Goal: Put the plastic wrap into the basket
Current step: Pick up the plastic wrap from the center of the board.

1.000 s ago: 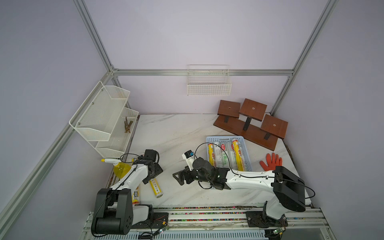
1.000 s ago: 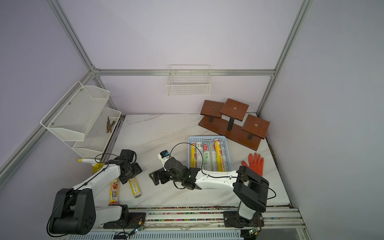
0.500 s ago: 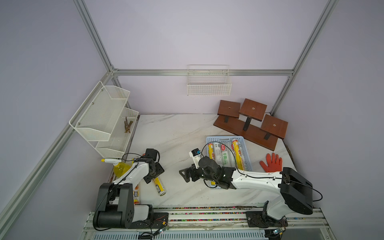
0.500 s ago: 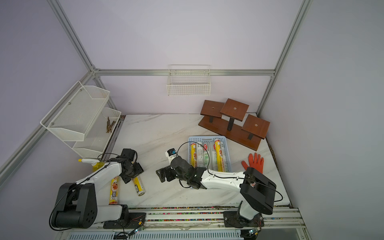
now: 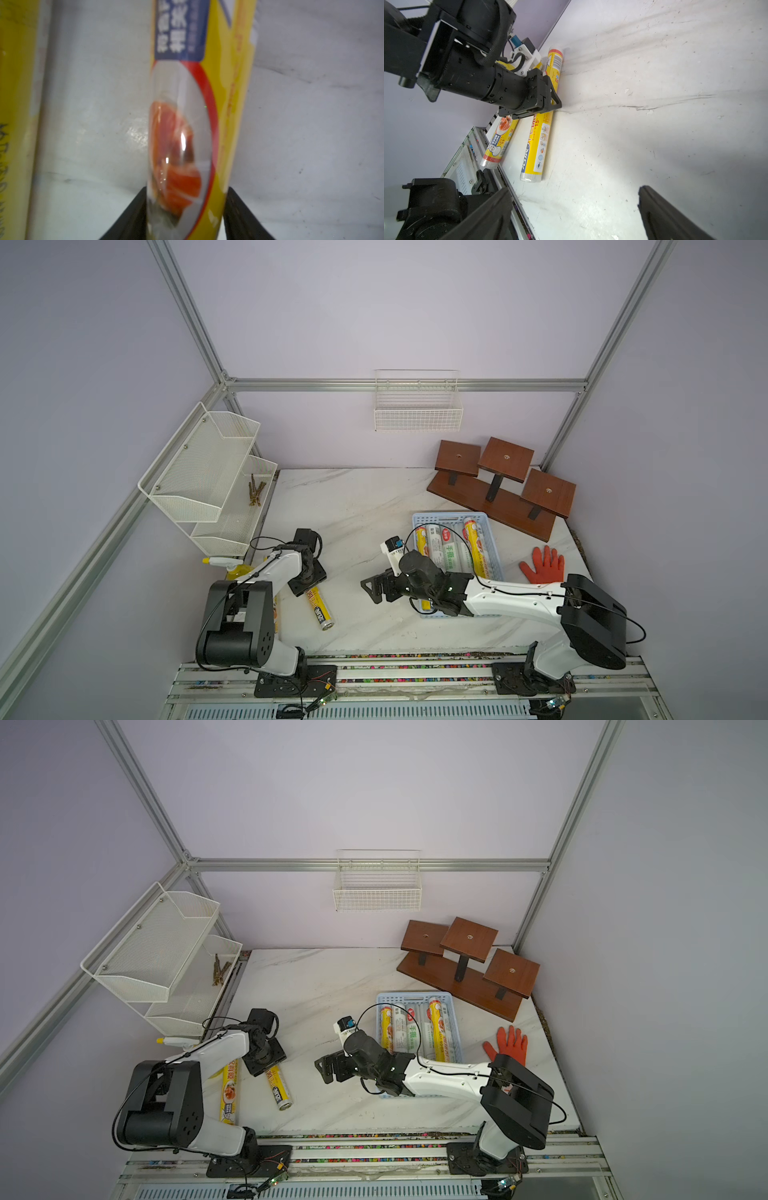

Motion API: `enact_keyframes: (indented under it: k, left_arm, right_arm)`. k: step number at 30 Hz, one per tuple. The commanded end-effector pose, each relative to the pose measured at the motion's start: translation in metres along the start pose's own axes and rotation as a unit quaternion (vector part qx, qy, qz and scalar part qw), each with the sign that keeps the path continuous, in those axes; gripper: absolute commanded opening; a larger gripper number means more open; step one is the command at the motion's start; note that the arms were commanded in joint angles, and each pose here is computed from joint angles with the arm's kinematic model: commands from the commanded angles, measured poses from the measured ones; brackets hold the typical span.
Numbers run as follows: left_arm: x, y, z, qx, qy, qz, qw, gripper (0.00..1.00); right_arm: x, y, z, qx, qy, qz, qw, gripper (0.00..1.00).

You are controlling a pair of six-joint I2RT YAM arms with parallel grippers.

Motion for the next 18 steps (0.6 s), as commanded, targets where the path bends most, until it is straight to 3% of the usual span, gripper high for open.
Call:
enact_keyframes:
  k: [1, 7, 14, 18]
  left_arm:
    - [-0.006, 0.008, -0.002, -0.011, 0.015, 0.023, 1.0, 0.48]
    - [-0.013, -0.016, -0.015, -0.062, 0.032, 0.014, 0.997, 0.34]
    - [-0.028, -0.073, -0.054, -0.171, 0.064, -0.02, 0.983, 0.31]
    - [-0.038, -0.112, -0.082, -0.261, 0.07, -0.036, 0.962, 0.31]
  right_arm:
    - [0.004, 0.003, -0.001, -0.003, 0.003, 0.004, 1.0, 0.99]
    - [0.007, -0.002, -0.007, -0.019, 0.007, 0.001, 1.0, 0.99]
    - [0.018, -0.03, -0.019, -0.077, 0.024, -0.032, 0.996, 0.99]
    - [0.023, -0.054, -0.032, -0.115, 0.04, -0.074, 0.99, 0.99]
Point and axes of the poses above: each gripper's point midway between its finger pads, its own y axis out along the fingers, its own z axis along the line the jaws close on, x = y × z, the point moved 8 cm from there along -y, back along the fingers, and after that the axes turned 10 degrees about -y, right-handed, at the moved point
